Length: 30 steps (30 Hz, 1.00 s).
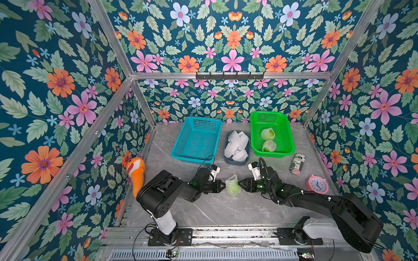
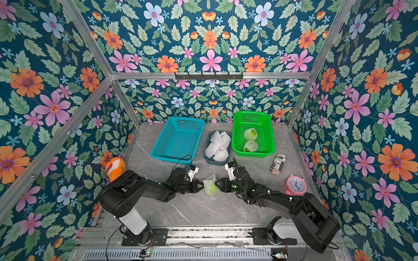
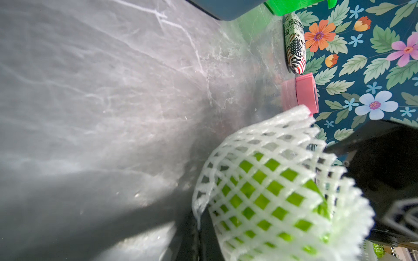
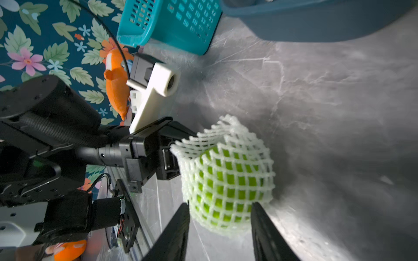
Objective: Sleeve custard apples in foam nets
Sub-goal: Put on the foam net on the custard apple.
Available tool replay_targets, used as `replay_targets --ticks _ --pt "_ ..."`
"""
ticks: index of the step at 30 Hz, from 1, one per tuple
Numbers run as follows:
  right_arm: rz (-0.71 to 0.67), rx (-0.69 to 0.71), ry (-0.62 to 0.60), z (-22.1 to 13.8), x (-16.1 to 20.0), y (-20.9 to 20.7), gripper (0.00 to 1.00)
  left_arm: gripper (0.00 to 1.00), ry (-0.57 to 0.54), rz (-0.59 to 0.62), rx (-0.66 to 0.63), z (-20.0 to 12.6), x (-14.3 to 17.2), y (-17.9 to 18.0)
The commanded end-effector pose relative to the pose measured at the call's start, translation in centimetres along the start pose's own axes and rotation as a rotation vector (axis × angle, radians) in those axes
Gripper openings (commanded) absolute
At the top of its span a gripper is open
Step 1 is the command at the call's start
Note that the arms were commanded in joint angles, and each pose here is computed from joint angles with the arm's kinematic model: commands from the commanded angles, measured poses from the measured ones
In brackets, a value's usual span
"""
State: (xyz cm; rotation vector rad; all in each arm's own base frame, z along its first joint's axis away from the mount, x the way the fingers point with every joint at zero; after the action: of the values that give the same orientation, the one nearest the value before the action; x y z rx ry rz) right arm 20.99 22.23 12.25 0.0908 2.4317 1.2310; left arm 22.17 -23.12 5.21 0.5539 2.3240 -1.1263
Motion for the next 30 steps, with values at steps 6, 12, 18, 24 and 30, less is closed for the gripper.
replay_targets --ticks 6,12,18,24,30 --pt "0.013 0.048 0.005 0.8 0.1 -0.6 0.44 0.0 0.008 0.003 0.001 0.0 0.1 0.0" --pt "0.012 0.049 0.02 1.3 0.4 -0.7 0.37 0.0 0.005 0.001 0.001 0.0 0.2 0.1" --pt "0.014 0.039 0.03 1.7 0.5 -0.7 0.24 0.0 0.003 -0.001 0.005 0.0 0.2 0.0" --pt "0.02 0.047 0.015 1.6 0.7 -1.2 0.07 0.0 0.002 -0.001 0.003 0.0 0.2 0.0" --pt "0.023 0.073 -0.009 1.1 1.0 -2.1 0.06 0.0 0.0 -0.002 -0.004 -0.1 0.3 0.1"
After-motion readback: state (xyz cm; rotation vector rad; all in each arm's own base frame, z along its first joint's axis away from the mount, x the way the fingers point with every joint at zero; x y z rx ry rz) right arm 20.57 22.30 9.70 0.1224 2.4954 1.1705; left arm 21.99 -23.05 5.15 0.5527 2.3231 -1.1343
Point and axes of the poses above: each gripper's point midway between its finger pads, its own z axis out along the fingers, its own y axis along the line the jaws close on, x = y × z, the point moved 6 cm from there along -z, back along the fingers, and after that the axes turned 13 degrees about z, right-handed, at the moved point
